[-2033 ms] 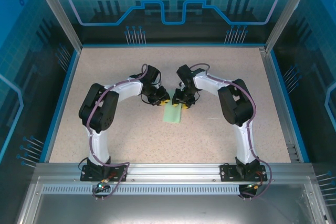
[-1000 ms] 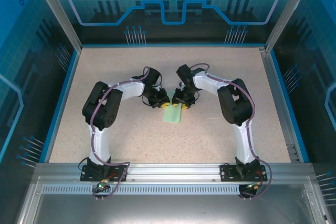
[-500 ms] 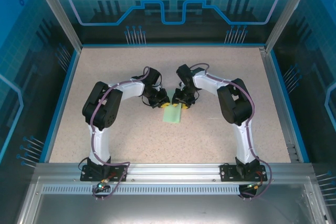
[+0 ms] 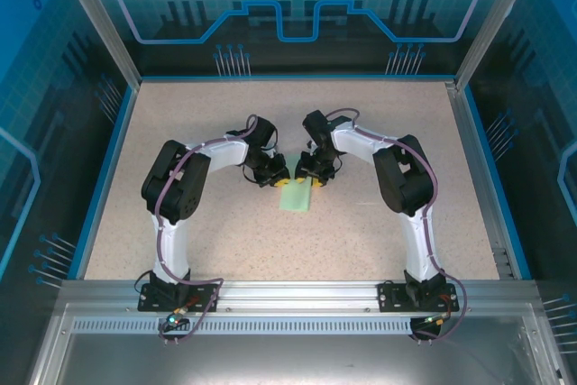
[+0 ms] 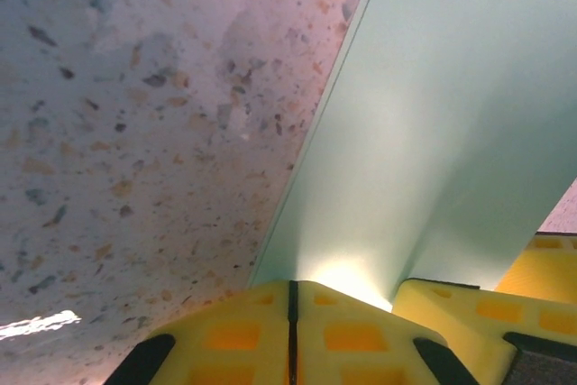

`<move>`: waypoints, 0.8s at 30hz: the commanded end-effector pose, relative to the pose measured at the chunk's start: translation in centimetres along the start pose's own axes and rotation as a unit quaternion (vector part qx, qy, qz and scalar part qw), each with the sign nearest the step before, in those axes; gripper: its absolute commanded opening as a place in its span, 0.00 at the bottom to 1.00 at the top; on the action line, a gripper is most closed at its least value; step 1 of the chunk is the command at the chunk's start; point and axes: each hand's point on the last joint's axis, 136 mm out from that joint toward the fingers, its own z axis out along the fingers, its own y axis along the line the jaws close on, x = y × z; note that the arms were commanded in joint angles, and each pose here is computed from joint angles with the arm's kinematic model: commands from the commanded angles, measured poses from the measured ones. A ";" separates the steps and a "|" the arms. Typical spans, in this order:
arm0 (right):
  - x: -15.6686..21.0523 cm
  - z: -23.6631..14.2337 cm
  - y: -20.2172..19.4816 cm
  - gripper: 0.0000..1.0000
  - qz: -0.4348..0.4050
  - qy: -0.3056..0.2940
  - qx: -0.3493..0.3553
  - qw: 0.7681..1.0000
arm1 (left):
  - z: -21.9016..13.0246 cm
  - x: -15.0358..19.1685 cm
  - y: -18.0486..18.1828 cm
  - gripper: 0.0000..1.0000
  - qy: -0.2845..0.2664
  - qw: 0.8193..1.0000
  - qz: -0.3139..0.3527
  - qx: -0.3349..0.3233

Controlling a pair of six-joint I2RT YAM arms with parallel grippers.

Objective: Fold a paper plane with a square sheet of paper (pick it up from the middle)
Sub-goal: Hold the square sheet of paper at the center of the table.

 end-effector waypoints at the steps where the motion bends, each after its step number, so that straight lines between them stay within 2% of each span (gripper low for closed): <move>1: -0.2 0.4 0.4 0.45 -0.005 -0.019 -0.005 1.000 | 0.6 0.4 1.4 0.09 0.010 0.999 -0.002 -0.034; 5: -0.7 -3.0 -0.5 0.52 0.016 -0.066 -0.010 0.998 | 0.7 0.4 1.7 0.08 0.010 0.999 -0.003 -0.038; 11: -0.7 -6.3 1.6 0.52 -0.040 -0.120 -0.078 0.989 | 1.0 0.4 1.8 0.08 0.012 0.999 -0.004 -0.037; 15: -0.1 -6.5 4.5 0.41 -0.094 -0.122 -0.110 0.982 | 1.1 0.4 1.8 0.08 0.013 0.999 -0.006 -0.036; 18: 0.3 -5.4 6.0 0.29 -0.115 -0.111 -0.110 0.981 | 1.2 0.4 1.8 0.07 0.013 0.999 -0.006 -0.037; 21: -0.1 -3.7 5.5 0.21 -0.095 -0.096 -0.101 0.986 | 1.2 0.4 1.9 0.07 0.013 0.999 -0.008 -0.039; 24: -0.3 -2.3 4.7 0.20 -0.079 -0.089 -0.092 0.989 | 1.3 0.5 2.0 0.07 0.014 0.999 -0.010 -0.040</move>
